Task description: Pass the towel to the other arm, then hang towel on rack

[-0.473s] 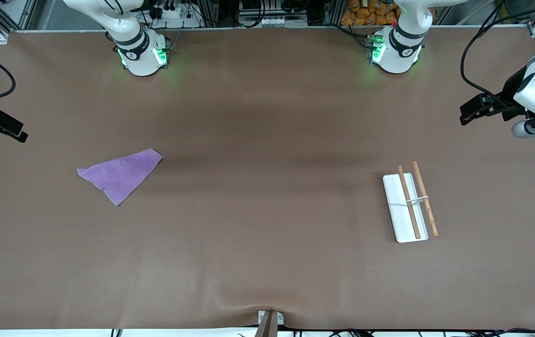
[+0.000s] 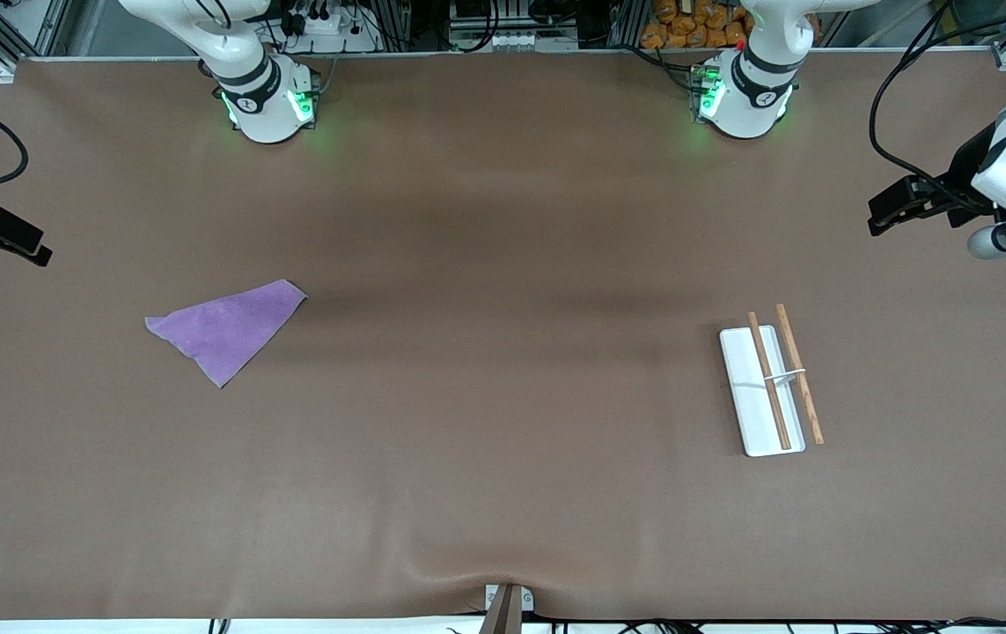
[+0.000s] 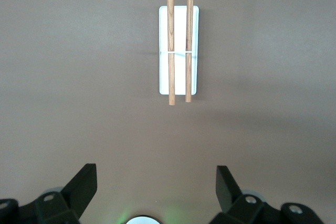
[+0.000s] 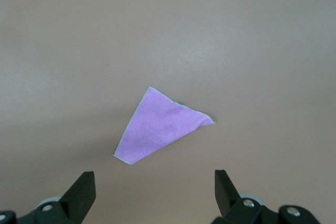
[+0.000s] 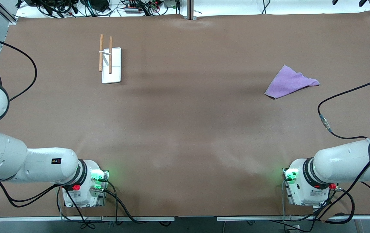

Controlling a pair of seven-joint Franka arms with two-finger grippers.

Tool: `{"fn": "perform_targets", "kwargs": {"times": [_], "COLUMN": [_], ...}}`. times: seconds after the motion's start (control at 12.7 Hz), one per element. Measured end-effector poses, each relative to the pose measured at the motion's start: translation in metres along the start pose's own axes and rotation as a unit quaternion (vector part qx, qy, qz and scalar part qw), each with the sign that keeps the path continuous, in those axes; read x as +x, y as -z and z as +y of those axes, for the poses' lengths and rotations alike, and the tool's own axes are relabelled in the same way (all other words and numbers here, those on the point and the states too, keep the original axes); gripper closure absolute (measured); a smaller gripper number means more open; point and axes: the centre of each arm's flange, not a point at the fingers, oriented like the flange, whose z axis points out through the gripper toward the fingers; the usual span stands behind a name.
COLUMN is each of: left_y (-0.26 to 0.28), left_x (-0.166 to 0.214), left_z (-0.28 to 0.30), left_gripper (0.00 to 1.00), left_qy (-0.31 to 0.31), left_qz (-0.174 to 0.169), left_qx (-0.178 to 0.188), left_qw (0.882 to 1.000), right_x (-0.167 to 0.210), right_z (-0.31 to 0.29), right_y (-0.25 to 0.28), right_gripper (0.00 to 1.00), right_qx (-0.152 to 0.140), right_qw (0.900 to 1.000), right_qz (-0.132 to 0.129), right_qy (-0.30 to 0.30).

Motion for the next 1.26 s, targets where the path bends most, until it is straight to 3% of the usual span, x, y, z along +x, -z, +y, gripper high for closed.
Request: {"fn": "perform_targets", "kwargs": {"times": [0.63,1.02,1.26], "left_y": [-0.003,-0.009,-0.012], "left_x": [0.000,0.000,0.000], "left_z": [0.002,0.003,0.003], "left_gripper": [0.00,0.00,0.00], "left_qy": [-0.016,-0.017,-0.017], "left_qz": [-0.003,-0.009,-0.013], "left_qx": [0.001,0.002,0.003], "left_qw": [1.000,1.000,1.000], "right_x": [0.032,0.015,-0.001], "right_z": [0.094,0.115,0.103], "right_y": [-0.124,-0.266,-0.321], "right_gripper": [0.00,0.00,0.00], "right_qx": [-0.008,0.006,0.023], "right_qw": [0.990,0.977,0.971], "right_qz": [-0.117,-0.150,-0.147], "right_qy": [-0.084,-0.152,-0.185]}}
